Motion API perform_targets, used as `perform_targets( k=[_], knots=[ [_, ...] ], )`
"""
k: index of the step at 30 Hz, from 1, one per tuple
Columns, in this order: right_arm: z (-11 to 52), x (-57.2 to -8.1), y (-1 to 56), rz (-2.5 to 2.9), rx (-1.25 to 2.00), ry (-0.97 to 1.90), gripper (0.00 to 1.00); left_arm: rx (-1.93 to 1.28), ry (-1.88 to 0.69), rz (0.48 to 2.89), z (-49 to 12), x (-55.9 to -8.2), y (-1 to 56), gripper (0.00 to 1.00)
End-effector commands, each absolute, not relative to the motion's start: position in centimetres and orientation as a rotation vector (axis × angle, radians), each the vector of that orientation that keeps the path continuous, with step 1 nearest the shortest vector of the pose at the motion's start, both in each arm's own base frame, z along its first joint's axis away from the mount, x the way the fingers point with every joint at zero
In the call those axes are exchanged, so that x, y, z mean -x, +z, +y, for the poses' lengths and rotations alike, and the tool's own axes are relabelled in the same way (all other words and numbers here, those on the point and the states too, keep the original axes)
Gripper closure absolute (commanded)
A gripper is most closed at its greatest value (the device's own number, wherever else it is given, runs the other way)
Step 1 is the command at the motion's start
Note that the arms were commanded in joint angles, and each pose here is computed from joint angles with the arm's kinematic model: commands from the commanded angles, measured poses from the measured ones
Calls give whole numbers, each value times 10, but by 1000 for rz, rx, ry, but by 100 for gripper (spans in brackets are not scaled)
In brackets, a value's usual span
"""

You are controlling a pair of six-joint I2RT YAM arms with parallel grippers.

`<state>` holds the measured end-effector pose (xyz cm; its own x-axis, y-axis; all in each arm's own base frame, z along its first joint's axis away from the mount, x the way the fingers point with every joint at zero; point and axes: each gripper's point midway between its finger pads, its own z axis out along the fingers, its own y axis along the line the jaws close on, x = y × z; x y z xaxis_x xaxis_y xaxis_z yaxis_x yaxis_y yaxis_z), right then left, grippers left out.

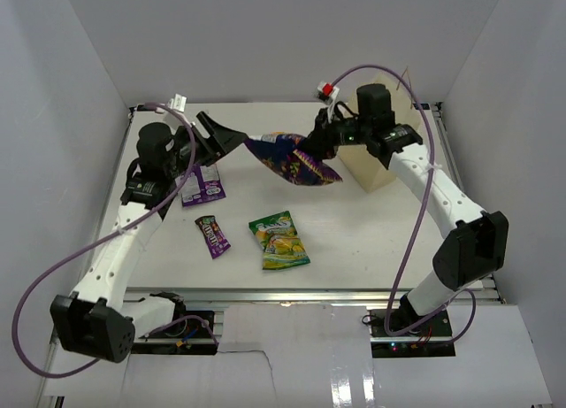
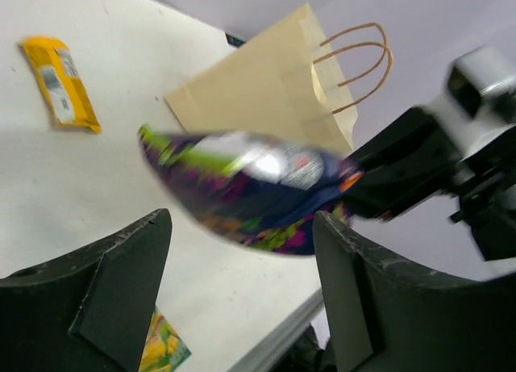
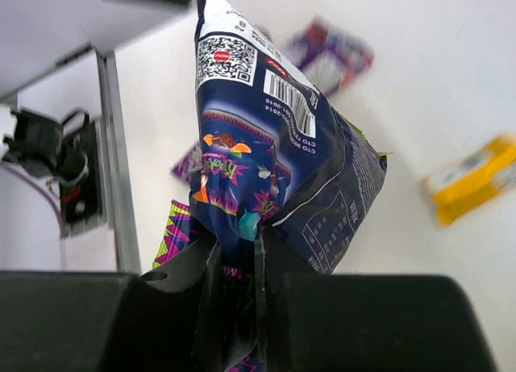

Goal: Place the snacks into the paper bag

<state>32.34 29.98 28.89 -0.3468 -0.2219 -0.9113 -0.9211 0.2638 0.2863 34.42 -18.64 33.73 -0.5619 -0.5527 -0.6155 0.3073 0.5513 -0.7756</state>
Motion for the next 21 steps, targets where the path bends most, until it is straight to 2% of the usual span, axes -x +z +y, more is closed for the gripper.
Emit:
perform_targets(
  k=[1,6,12,17,21],
  knots=[
    [295,-310,428,1275,1133,1131,92,199,-986,1868,-161,-323,317,19],
    [267,-332,504,1158,1030,1005,92,238,-964,1885,-151,-301,293,18],
    [201,-375,586,1037,840,770,92,260,-916,1929,-144,-292,270,18],
    [152,-398,616,995,730,624,92,261,-904,1957,-143,-290,258,18],
    [124,-414,618,1013,670,557,92,271,-901,1976,-142,-288,248,18]
  ],
)
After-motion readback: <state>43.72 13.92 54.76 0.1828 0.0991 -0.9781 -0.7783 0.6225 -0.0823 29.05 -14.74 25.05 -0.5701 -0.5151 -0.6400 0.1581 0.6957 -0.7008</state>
